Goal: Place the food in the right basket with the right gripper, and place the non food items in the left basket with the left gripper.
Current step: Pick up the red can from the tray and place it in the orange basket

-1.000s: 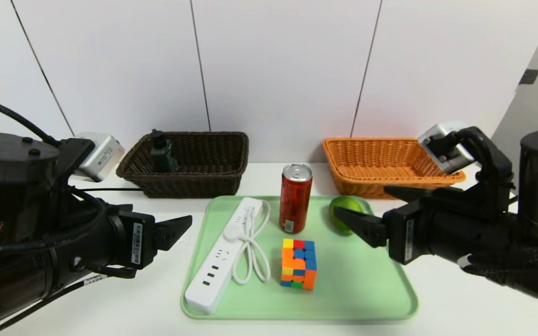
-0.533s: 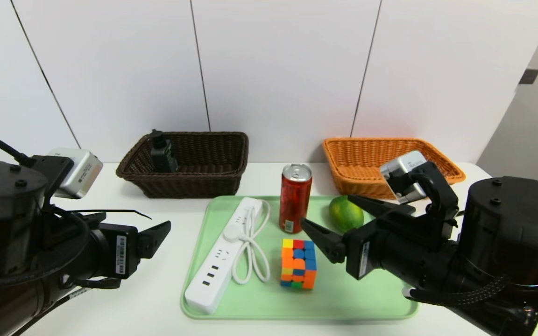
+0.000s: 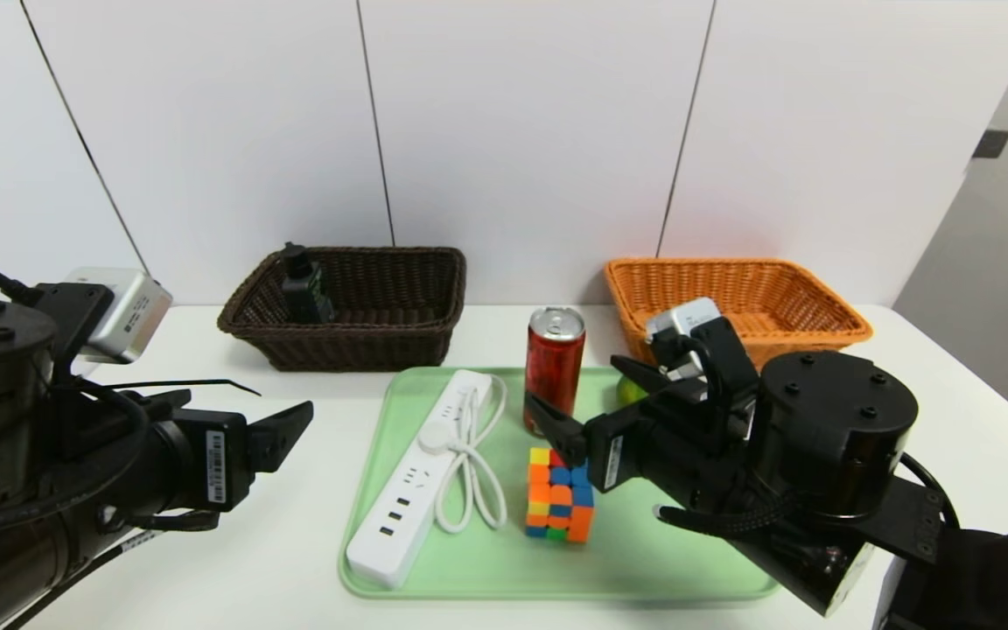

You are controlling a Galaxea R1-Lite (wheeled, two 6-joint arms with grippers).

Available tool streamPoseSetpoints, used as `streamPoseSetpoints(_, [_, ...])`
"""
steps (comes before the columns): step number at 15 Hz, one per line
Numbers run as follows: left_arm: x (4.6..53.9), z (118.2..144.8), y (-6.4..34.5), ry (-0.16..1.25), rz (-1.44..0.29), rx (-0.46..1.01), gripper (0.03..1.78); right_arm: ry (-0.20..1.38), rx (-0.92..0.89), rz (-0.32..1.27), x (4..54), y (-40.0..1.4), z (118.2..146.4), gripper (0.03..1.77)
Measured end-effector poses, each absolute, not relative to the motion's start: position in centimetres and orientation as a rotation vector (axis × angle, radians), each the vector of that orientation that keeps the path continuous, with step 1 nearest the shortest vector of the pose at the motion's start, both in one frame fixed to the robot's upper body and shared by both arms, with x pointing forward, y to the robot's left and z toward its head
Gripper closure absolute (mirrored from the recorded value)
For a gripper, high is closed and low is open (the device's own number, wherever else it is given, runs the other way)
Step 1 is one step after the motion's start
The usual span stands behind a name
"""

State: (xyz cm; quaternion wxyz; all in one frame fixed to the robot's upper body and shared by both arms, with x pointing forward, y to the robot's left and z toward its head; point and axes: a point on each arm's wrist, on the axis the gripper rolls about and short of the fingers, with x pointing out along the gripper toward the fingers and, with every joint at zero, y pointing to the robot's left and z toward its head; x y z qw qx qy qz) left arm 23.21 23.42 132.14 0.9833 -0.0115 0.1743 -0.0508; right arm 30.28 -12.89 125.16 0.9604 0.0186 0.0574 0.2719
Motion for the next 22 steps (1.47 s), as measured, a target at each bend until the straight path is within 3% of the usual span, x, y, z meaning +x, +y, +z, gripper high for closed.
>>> streamPoseSetpoints(22, [23.4,132.1,23.3,0.352,-0.120,0.011,0.12,0.089,0.019,0.459,37.0,-10.6,121.7,0.09])
